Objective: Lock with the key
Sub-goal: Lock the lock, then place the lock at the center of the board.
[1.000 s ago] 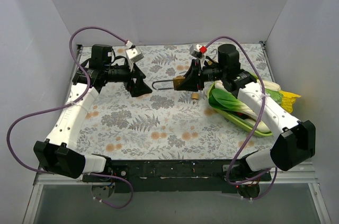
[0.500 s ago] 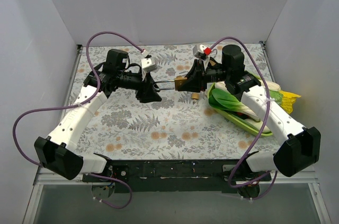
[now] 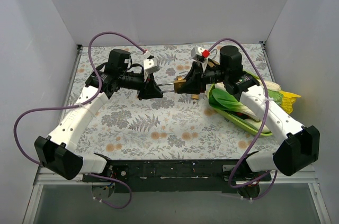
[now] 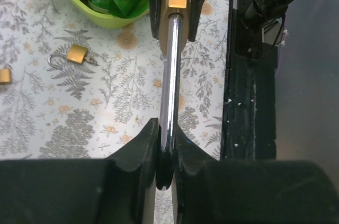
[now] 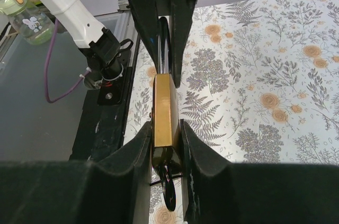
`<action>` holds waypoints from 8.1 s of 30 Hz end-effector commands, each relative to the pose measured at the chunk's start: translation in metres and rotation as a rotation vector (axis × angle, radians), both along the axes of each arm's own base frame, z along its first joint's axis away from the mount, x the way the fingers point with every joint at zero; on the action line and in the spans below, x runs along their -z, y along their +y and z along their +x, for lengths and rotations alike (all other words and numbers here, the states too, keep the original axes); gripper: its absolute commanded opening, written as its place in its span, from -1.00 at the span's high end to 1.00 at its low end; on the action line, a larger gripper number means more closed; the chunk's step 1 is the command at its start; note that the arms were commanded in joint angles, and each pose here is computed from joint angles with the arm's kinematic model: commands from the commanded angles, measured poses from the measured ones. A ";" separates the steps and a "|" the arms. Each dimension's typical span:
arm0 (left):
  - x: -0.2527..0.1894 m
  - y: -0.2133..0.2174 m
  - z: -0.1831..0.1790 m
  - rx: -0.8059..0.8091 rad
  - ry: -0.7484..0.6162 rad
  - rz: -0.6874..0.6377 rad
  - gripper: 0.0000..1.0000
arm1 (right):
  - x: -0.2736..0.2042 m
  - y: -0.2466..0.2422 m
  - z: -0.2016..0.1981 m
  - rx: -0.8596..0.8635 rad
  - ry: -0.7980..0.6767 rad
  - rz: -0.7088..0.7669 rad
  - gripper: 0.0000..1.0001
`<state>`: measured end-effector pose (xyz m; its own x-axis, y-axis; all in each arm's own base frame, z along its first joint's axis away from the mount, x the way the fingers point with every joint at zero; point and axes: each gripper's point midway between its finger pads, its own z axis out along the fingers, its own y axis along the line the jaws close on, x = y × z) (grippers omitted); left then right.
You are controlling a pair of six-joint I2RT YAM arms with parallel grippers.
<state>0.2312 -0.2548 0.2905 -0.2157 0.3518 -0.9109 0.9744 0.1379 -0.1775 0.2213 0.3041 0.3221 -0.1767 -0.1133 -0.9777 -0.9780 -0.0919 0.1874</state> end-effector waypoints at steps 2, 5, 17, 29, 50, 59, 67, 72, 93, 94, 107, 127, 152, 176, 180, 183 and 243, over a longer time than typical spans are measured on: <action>0.000 -0.006 -0.005 0.028 -0.015 -0.003 1.00 | -0.014 0.003 -0.006 -0.052 -0.066 0.023 0.97; 0.001 -0.009 -0.007 0.041 -0.010 -0.004 1.00 | -0.014 0.005 -0.007 -0.057 -0.070 0.023 0.97; -0.006 -0.027 -0.011 0.054 0.029 -0.055 1.00 | -0.013 0.022 -0.021 -0.113 -0.006 0.041 0.97; -0.017 -0.045 -0.008 0.067 0.017 -0.118 1.00 | 0.012 0.049 -0.053 -0.214 0.091 0.025 0.97; -0.023 -0.070 -0.013 0.143 0.025 -0.181 1.00 | 0.041 0.073 -0.089 -0.338 0.142 0.002 0.97; -0.026 -0.076 -0.011 0.152 0.018 -0.199 1.00 | 0.037 0.079 -0.095 -0.363 0.125 0.023 0.97; -0.011 -0.062 -0.015 0.128 -0.009 -0.128 1.00 | 0.038 0.069 -0.077 -0.306 0.109 -0.008 0.97; 0.007 -0.033 -0.003 0.061 -0.016 -0.060 1.00 | 0.045 0.054 -0.056 -0.236 0.144 -0.049 0.97; -0.076 0.068 0.099 -0.615 0.174 -0.268 -0.96 | -0.026 0.003 0.083 0.353 0.232 0.183 0.97; -0.083 0.070 0.103 -0.641 0.206 -0.297 -0.96 | -0.035 0.000 0.094 0.409 0.199 0.218 0.97; -0.106 0.037 0.130 -0.599 0.678 -0.506 -0.96 | -0.105 0.003 0.136 0.738 -0.157 0.481 0.97; -0.106 -0.015 0.115 -0.580 0.774 -0.580 -0.96 | -0.114 0.043 0.114 0.857 -0.303 0.494 0.97; -0.118 0.013 0.137 -0.632 0.703 -0.642 1.00 | -0.085 0.042 0.108 0.889 -0.301 0.301 -0.02; -0.105 0.038 0.124 -0.644 0.689 -0.625 1.00 | -0.061 0.072 0.093 0.625 -0.397 0.132 0.20; -0.106 0.038 0.122 -0.636 0.691 -0.623 1.00 | -0.055 0.071 0.101 0.659 -0.403 0.113 0.23; -0.105 0.037 0.121 -0.632 0.697 -0.623 1.00 | -0.054 0.070 0.105 0.671 -0.405 0.101 0.27; 0.147 0.292 0.199 -1.243 0.396 0.646 1.00 | 0.009 0.019 0.058 0.633 -0.260 -0.017 0.97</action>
